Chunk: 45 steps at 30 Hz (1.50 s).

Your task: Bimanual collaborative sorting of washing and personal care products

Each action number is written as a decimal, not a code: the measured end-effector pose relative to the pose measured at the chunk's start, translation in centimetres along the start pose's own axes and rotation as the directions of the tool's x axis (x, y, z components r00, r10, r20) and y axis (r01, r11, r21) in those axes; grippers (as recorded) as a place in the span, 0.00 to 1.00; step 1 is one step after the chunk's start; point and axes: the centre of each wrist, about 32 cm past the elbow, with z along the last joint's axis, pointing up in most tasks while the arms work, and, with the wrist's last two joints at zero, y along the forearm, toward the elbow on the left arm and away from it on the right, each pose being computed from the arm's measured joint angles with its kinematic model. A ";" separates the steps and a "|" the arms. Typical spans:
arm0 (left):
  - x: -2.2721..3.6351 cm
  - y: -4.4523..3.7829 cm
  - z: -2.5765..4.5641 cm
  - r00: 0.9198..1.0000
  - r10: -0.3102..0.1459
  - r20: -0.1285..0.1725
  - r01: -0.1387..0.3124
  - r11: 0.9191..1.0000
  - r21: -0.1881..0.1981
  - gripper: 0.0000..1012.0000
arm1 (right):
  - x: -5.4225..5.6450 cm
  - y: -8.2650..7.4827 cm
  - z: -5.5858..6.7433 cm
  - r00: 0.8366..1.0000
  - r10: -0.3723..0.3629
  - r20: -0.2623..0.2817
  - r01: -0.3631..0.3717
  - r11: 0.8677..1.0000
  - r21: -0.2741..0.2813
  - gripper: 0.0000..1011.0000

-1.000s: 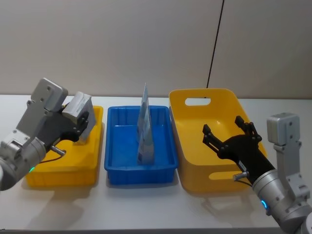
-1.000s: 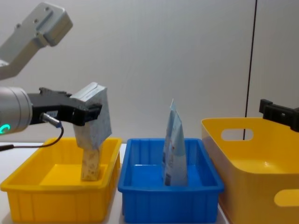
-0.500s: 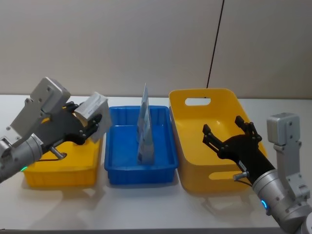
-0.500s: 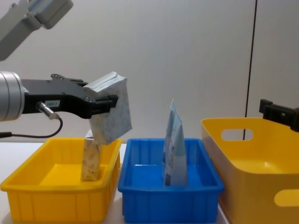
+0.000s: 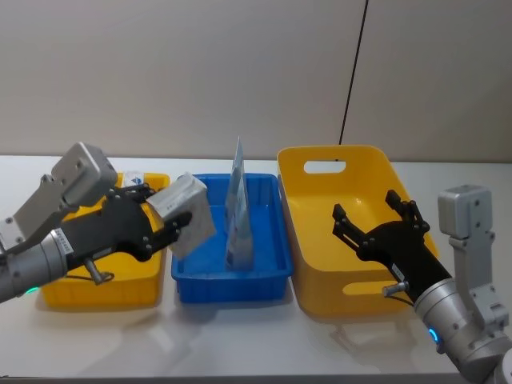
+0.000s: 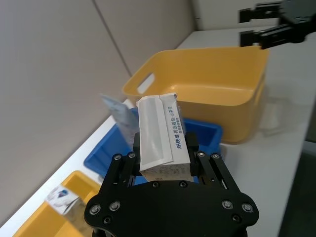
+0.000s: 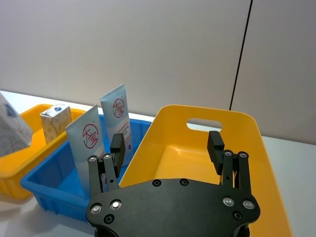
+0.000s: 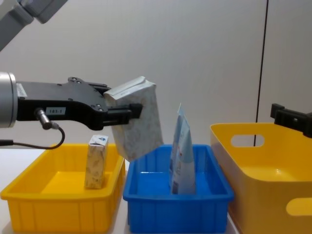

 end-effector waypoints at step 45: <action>0.18 -2.46 -1.57 0.863 -0.503 0.050 0.505 0.860 -0.072 0.44 | 0.0 0.0 0.0 1.000 0.000 0.000 0.000 1.000 0.000 0.99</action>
